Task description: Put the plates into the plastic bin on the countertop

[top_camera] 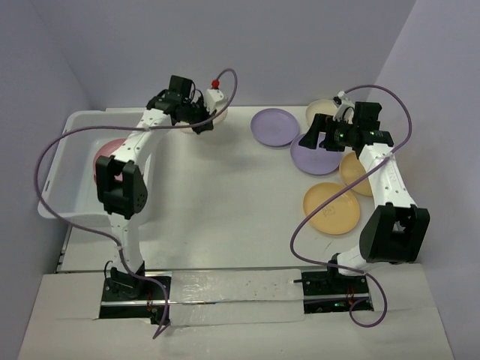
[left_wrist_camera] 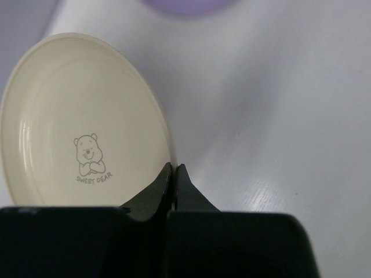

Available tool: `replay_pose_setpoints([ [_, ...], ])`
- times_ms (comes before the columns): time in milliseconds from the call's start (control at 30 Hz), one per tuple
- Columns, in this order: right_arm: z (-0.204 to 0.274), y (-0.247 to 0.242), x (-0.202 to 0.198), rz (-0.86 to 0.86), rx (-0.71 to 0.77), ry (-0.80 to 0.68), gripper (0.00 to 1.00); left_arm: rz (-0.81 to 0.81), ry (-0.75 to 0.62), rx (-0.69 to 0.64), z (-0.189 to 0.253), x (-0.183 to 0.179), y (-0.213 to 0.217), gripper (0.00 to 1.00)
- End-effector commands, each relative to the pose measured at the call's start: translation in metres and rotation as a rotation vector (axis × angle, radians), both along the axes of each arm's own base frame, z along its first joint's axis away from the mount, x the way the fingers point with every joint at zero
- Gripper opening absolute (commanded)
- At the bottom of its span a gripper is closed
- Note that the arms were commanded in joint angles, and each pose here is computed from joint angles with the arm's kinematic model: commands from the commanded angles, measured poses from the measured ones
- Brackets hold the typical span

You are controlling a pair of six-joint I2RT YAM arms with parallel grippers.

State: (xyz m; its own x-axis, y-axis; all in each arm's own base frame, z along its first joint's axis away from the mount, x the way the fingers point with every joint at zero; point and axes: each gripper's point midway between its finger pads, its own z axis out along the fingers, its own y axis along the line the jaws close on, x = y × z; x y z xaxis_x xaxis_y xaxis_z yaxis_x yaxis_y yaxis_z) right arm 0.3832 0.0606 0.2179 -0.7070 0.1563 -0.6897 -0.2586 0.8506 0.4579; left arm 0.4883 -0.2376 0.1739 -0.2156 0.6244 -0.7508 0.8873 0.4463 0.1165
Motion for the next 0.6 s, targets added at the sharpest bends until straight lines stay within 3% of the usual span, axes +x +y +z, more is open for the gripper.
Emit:
replay_pose_setpoints([
  [0, 0.033, 0.006, -0.005, 0.018, -0.001, -0.1, 1.0, 0.041, -0.341, -0.177, 0.196, -0.035, 0.011, 0.0],
  [100, 0.034, 0.006, -0.006, 0.023, -0.004, -0.106, 1.0, 0.079, -0.436, -0.139, 0.229, -0.067, 0.042, 0.0],
  [167, 0.033, 0.007, -0.007, 0.027, -0.009, -0.107, 1.0, 0.105, -0.449, -0.106, 0.227, -0.083, 0.073, 0.0],
  [433, 0.025, 0.01, -0.004, 0.036, -0.051, -0.1, 1.0, 0.269, -0.349, 0.038, 0.163, -0.109, 0.224, 0.0],
  [567, 0.025, 0.015, -0.002, 0.046, -0.058, -0.092, 1.0, 0.324, -0.261, 0.087, 0.117, -0.104, 0.263, 0.0],
])
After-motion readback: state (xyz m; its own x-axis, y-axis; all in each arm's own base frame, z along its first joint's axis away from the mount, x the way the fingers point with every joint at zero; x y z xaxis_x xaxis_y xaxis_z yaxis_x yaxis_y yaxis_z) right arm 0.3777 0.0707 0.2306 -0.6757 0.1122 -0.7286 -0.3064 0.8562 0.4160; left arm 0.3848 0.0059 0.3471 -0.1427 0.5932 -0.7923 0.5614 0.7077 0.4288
